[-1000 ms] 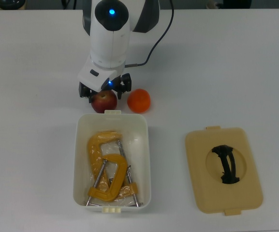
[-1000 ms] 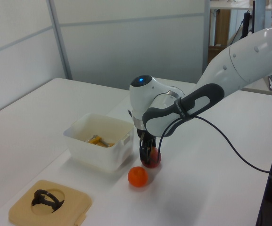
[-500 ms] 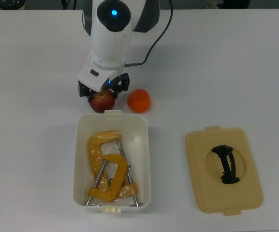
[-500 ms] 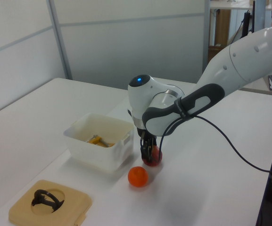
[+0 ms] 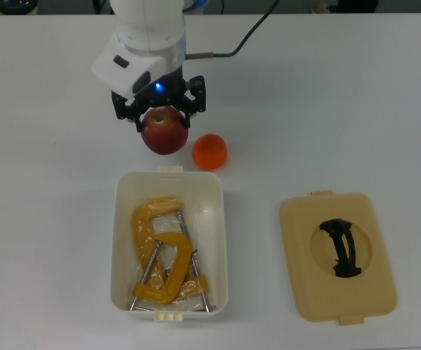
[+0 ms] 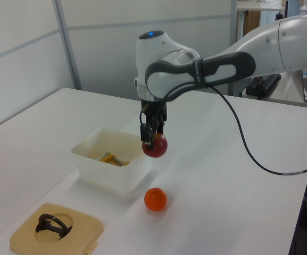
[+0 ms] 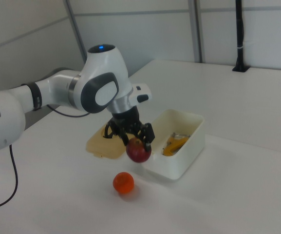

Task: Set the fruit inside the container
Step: 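Move the apple over the white container, lower it in, release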

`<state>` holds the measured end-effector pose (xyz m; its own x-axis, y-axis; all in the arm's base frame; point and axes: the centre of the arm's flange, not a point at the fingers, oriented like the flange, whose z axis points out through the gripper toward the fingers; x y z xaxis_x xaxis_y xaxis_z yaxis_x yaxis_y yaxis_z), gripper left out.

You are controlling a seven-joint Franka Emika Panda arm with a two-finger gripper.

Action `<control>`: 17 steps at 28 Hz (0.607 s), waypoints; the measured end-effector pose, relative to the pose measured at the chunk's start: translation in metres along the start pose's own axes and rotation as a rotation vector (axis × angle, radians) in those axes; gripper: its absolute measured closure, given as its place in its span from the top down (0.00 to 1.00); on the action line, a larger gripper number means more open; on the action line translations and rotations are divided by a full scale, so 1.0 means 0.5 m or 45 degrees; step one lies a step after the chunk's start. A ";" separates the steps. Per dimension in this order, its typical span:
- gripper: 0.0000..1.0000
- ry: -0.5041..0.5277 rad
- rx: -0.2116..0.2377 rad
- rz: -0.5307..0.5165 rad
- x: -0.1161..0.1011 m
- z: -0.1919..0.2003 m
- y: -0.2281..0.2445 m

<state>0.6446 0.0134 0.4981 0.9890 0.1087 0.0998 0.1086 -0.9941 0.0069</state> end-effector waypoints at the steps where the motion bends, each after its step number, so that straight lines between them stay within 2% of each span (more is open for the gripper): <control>1: 0.85 0.024 0.006 0.009 0.005 -0.009 0.004; 5: 0.85 0.246 0.020 0.064 0.040 -0.038 0.027; 8: 0.85 0.342 0.016 0.109 0.060 -0.031 0.036; 11: 0.85 0.375 0.015 0.144 0.077 0.003 0.037; 17: 0.85 0.350 0.016 0.156 0.090 0.066 0.038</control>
<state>0.6945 -0.0006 0.4701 0.9308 -0.0192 0.3650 -0.0074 -0.9994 -0.0337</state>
